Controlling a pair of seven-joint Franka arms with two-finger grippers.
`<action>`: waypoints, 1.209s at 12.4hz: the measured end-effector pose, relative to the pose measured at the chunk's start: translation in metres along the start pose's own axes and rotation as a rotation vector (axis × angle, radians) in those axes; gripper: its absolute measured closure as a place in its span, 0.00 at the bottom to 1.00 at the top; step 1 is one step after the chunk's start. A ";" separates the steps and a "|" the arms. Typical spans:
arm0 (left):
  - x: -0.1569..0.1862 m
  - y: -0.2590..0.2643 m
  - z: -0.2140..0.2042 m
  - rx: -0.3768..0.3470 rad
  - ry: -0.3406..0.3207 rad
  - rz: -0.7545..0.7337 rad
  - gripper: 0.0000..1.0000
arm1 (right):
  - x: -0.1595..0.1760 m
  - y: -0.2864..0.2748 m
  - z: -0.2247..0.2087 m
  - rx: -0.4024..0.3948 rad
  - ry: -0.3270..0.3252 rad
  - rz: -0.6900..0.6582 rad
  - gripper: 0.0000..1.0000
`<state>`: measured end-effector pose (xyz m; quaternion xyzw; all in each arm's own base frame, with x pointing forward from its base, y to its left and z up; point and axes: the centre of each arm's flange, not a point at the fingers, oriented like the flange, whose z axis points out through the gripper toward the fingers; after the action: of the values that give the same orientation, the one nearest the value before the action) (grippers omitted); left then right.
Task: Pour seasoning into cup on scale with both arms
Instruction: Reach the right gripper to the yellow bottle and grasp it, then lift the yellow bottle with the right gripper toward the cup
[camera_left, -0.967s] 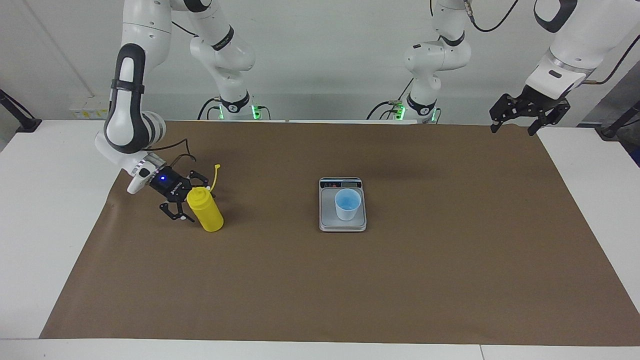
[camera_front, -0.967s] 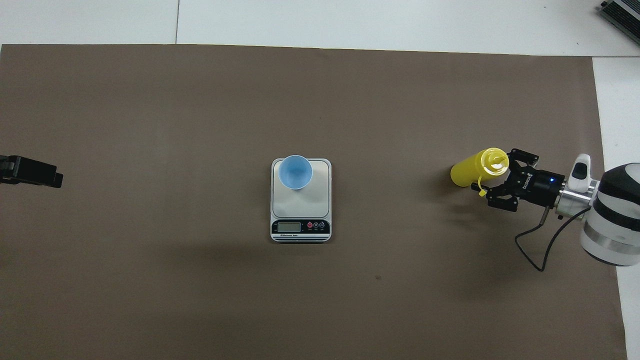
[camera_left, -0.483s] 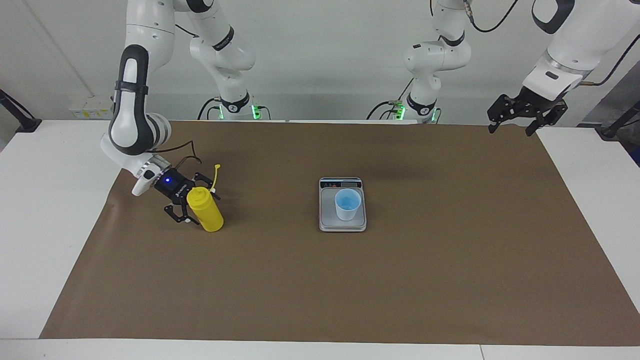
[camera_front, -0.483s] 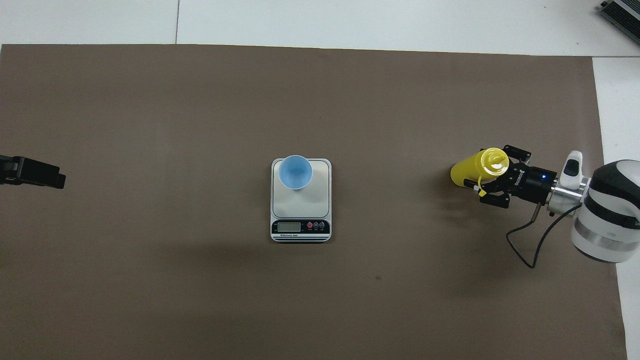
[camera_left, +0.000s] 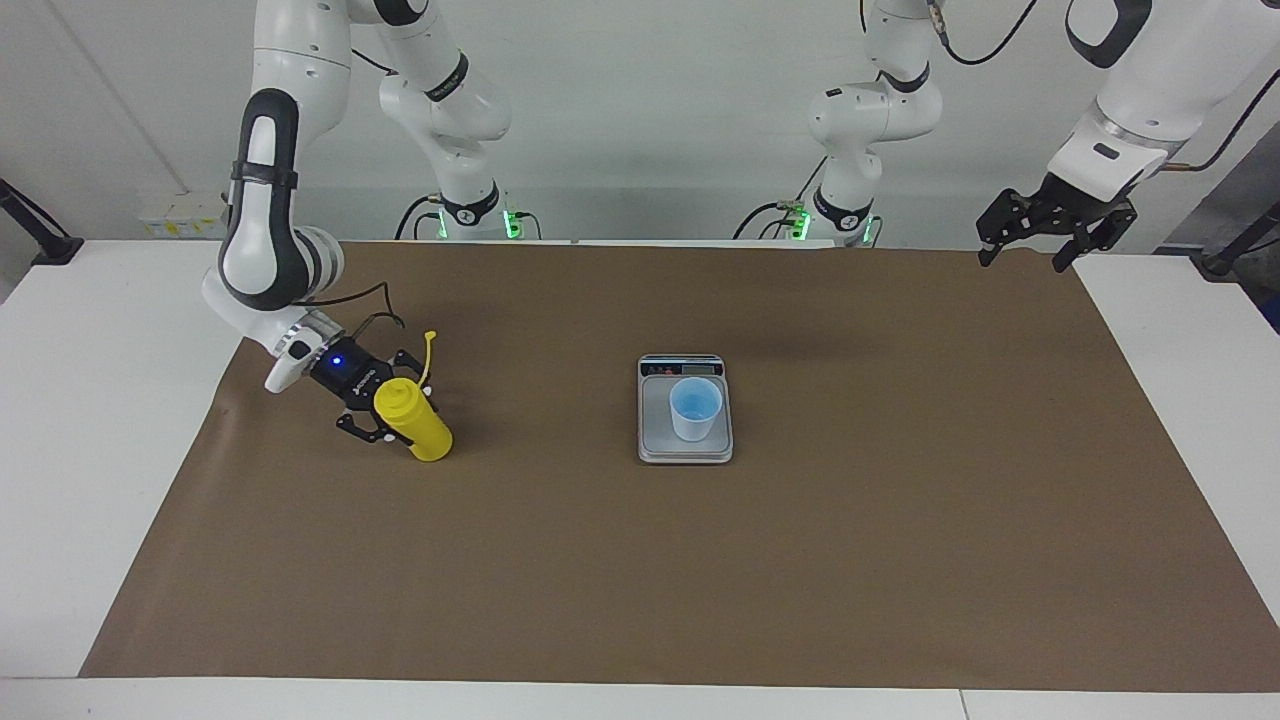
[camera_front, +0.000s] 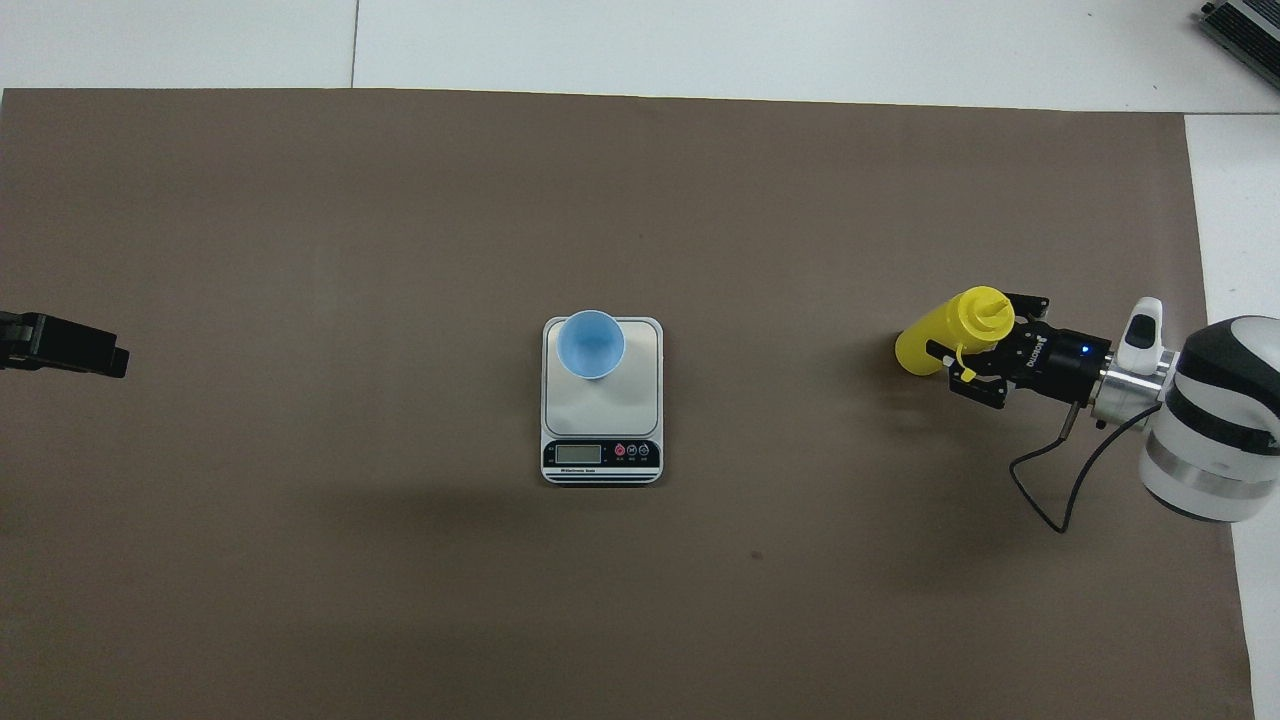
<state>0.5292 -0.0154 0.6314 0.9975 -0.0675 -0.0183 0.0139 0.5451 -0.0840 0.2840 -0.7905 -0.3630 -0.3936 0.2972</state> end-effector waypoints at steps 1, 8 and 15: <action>0.000 0.000 0.000 0.000 0.000 0.000 0.00 | 0.005 0.002 0.000 -0.002 0.003 0.001 0.48; 0.000 0.000 0.000 0.000 -0.001 -0.035 0.00 | 0.084 -0.019 0.038 0.008 -0.037 -0.014 0.48; -0.001 -0.008 0.001 -0.002 -0.003 -0.052 0.00 | 0.154 -0.044 0.056 0.055 -0.192 -0.159 0.48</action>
<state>0.5293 -0.0074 0.6299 0.9988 -0.0413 -0.0201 0.0142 0.5980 0.0353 0.3927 -0.7848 -0.4621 -0.3283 0.2504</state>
